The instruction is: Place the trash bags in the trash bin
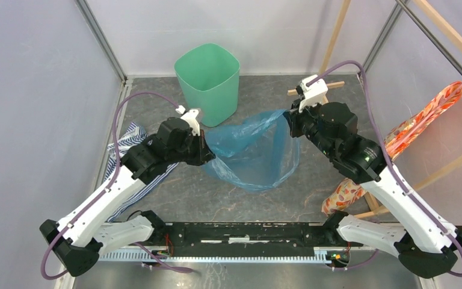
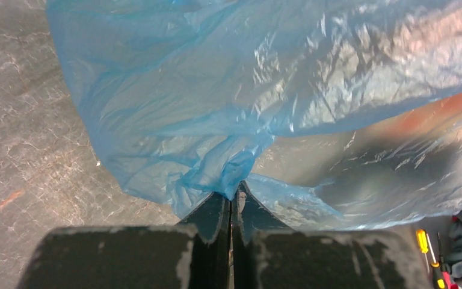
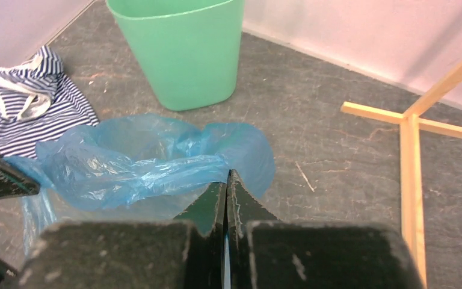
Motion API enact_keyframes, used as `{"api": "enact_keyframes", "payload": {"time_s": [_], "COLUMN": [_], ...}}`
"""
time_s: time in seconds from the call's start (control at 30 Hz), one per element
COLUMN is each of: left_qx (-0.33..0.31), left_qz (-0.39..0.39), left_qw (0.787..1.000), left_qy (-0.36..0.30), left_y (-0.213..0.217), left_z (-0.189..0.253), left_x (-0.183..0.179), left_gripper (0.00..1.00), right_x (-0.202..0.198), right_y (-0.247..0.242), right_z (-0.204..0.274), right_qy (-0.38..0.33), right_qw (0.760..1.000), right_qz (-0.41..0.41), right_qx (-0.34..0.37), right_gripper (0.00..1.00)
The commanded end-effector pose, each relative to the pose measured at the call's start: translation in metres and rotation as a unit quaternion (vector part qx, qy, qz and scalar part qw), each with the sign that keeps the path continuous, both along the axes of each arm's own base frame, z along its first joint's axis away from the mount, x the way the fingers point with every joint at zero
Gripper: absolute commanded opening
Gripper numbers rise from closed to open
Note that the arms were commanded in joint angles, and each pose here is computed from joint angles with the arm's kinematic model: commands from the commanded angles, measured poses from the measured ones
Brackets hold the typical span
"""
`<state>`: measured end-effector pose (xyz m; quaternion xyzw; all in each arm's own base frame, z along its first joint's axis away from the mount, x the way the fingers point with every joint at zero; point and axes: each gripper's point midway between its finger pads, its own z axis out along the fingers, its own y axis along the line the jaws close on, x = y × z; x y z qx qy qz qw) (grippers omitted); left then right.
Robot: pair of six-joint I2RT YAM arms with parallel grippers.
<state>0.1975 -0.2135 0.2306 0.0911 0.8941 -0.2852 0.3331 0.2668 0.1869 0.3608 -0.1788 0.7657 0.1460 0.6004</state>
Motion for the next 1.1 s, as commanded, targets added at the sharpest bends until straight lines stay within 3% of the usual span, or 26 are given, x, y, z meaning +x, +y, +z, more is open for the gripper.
{"api": "enact_keyframes", "payload": {"time_s": [0.0, 0.17, 0.33, 0.63, 0.73, 0.9, 1.07], "left_qx": [-0.023, -0.089, -0.128, -0.148, -0.175, -0.175, -0.108], "left_qz": [0.031, 0.025, 0.017, 0.018, 0.001, 0.013, 0.139], "left_qw": [0.999, 0.994, 0.988, 0.983, 0.977, 0.976, 0.975], "left_qy": [-0.03, -0.053, -0.084, -0.107, -0.123, -0.132, -0.136], "left_y": [0.004, -0.01, -0.013, -0.009, -0.013, -0.009, 0.027], "left_z": [0.034, 0.076, 0.11, 0.129, 0.141, 0.145, 0.129], "left_x": [0.008, 0.009, 0.006, 0.002, -0.003, 0.0, 0.03], "left_gripper": [0.02, 0.06, 0.37, 0.68, 0.82, 0.86, 0.87], "right_x": [0.01, 0.015, 0.018, 0.024, 0.025, 0.025, 0.022], "right_y": [-0.013, -0.023, -0.036, -0.057, -0.065, -0.076, -0.082], "right_z": [0.02, 0.05, 0.07, 0.084, 0.085, 0.088, 0.09], "right_qy": [-0.017, -0.043, -0.058, -0.07, -0.072, -0.078, -0.081], "right_qw": [0.999, 0.997, 0.993, 0.984, 0.98, 0.974, 0.971], "right_qz": [-0.039, -0.066, -0.096, -0.155, -0.176, -0.197, -0.208], "right_qx": [-0.019, -0.022, -0.03, -0.052, -0.061, -0.078, -0.08], "right_gripper": [0.0, 0.0, 0.0, 0.0, 0.0, 0.0, 0.0]}}
